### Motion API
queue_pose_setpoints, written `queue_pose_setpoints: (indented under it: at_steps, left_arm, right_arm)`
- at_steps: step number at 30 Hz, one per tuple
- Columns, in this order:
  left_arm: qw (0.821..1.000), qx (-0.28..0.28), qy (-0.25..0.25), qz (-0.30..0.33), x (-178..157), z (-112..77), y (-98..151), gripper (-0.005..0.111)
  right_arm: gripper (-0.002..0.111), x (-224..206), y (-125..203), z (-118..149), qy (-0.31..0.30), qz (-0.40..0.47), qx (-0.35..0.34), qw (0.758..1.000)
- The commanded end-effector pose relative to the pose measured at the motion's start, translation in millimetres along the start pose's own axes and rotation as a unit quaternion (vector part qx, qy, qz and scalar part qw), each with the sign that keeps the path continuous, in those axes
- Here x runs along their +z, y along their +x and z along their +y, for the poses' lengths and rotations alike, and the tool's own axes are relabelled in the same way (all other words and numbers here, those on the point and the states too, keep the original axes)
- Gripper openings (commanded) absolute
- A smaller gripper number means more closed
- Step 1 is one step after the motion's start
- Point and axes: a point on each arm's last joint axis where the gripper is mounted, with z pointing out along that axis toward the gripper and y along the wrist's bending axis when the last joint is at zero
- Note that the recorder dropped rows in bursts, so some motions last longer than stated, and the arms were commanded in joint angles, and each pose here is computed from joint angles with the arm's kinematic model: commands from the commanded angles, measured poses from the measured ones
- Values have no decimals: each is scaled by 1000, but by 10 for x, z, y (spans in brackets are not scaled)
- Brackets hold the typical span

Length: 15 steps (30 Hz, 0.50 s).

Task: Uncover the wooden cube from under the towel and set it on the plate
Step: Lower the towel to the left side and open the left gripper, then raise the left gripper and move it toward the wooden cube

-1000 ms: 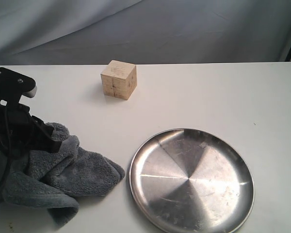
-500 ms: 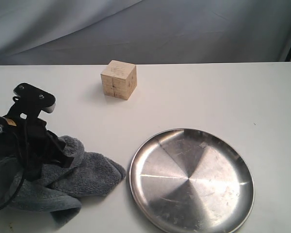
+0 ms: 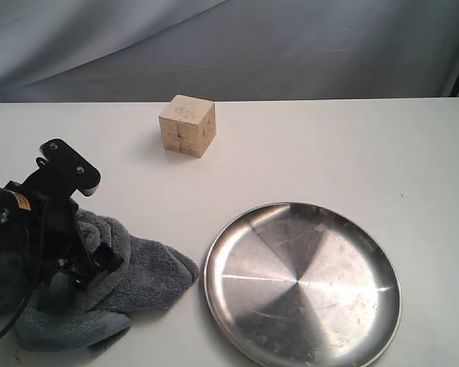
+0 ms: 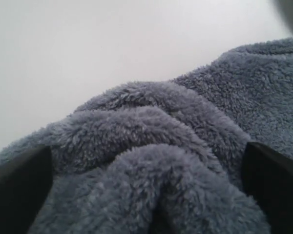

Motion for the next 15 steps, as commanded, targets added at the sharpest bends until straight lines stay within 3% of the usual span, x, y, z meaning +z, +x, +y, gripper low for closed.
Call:
queue_pose_setpoints:
  at_steps: [1, 15]
  left_arm:
    - [999, -13, -5, -35, -163, 18, -152, 104]
    - [985, -67, -27, -158, -712, 44, -359, 104]
  right_arm:
    - [0, 0, 3, 3, -1, -5, 0, 1000]
    - [0, 0, 3, 3, -1, -5, 0, 1000]
